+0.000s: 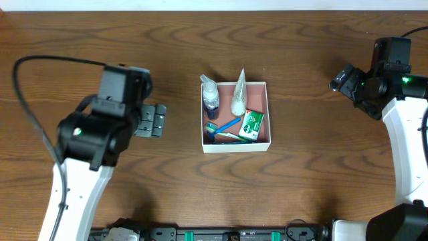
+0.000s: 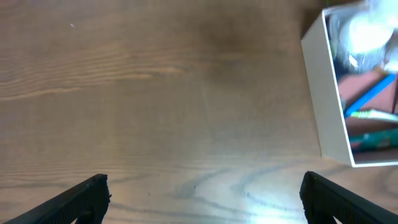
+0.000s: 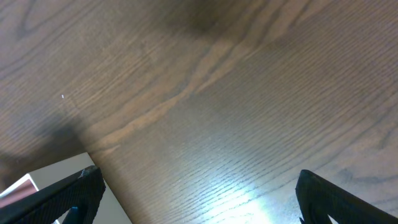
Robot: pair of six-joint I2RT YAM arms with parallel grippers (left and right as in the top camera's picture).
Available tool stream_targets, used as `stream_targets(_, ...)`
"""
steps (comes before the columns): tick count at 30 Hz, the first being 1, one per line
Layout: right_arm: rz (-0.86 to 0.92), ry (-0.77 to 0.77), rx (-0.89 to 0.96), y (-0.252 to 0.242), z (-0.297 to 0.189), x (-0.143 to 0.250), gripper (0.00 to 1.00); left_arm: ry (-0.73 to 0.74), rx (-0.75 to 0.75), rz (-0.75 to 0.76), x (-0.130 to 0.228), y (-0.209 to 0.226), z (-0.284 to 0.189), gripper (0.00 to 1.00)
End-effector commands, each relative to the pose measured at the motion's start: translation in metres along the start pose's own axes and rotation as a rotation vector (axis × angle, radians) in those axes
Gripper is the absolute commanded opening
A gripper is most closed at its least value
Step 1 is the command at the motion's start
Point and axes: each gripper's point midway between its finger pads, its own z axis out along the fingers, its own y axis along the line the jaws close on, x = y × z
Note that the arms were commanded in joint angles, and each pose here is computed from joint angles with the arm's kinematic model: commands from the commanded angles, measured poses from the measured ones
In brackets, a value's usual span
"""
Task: Pack container
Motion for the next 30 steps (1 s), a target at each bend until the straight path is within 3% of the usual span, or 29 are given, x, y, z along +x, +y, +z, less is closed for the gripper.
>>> stream_targets(1, -0.004, -0.012, 0.0, -0.001, -0.003, -0.003, 0.99, -0.1, 0.006, -0.08, -0.001, 0.015, -0.024, 0.98)
stream_targets(7, -0.004, -0.012, 0.0, -0.001, -0.003, -0.003, 0.99, -0.289, 0.075, -0.124, 0.015, 0.029, -0.025, 0.98)
stream_targets(11, -0.004, -0.012, 0.0, -0.001, -0.003, -0.003, 0.99, -0.358, 0.057, -0.142, 0.045, 0.031, -0.007, 0.98)
stream_targets(19, -0.004, -0.012, 0.0, -0.001, -0.003, -0.003, 0.99, -0.33, 0.058, -0.152, 0.122, 0.012, 0.048, 0.98)
stream_targets(30, -0.004, -0.012, 0.0, -0.001, -0.003, -0.003, 0.99, -0.368, 0.059, -0.165, 0.165, 0.0, 0.099, 0.98)
